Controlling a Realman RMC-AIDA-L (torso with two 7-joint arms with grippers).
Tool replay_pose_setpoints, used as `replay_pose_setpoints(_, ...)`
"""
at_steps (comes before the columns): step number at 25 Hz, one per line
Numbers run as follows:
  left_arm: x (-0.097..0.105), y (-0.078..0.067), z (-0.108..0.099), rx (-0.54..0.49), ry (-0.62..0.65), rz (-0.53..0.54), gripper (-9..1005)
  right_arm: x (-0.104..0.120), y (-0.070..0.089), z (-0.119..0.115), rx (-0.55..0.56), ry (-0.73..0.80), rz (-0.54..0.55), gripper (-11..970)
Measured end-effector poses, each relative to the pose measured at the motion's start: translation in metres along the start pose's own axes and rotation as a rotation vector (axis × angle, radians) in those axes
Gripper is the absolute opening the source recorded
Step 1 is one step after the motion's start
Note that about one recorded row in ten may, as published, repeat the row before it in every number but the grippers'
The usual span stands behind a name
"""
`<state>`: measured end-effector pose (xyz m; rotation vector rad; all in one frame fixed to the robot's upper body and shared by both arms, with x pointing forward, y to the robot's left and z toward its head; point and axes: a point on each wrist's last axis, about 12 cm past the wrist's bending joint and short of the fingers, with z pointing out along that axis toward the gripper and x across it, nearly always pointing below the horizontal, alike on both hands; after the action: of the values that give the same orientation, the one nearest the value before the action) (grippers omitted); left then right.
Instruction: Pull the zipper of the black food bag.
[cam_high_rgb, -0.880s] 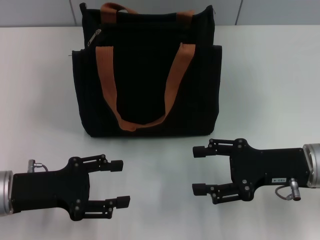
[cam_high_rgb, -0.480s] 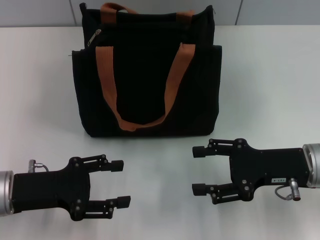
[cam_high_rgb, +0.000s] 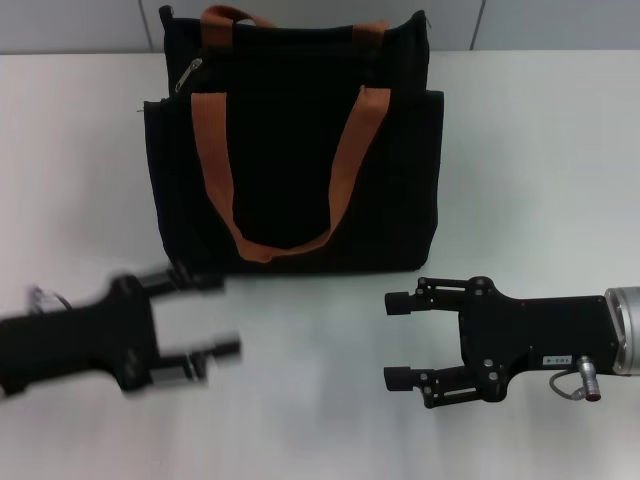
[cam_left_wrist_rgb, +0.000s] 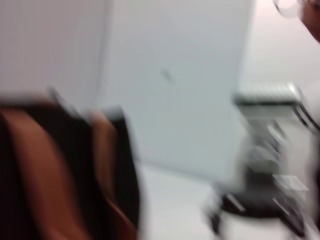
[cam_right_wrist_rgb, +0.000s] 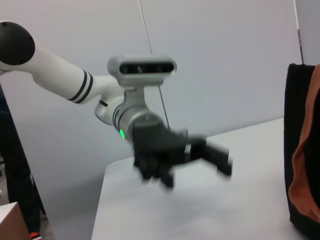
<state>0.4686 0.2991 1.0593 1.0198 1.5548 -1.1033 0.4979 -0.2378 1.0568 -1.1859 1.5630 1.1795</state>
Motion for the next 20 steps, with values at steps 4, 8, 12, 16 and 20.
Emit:
replay_pose_setpoints(4,-0.014,0.012,-0.022,-0.194,-0.158,0.040,787,0.000,0.000,0.000,0.000,0.000,0.000,813)
replay_pose_setpoints(8,-0.024,0.029,-0.052,-0.406,-0.225,0.070,786,0.000,0.000,-0.001,-0.001,-0.001,0.002,813)
replay_pose_setpoints(12,-0.035,0.056,-0.075,-0.549,-0.144,0.099,786,0.002,0.001,-0.002,0.002,-0.001,0.008,813)
replay_pose_setpoints(16,-0.040,0.077,-0.071,-0.594,-0.045,0.120,786,0.002,0.001,-0.002,0.003,0.000,0.010,814)
replay_pose_setpoints(20,-0.044,0.083,-0.042,-0.496,0.022,0.156,786,0.002,0.002,-0.002,0.002,-0.001,0.014,814)
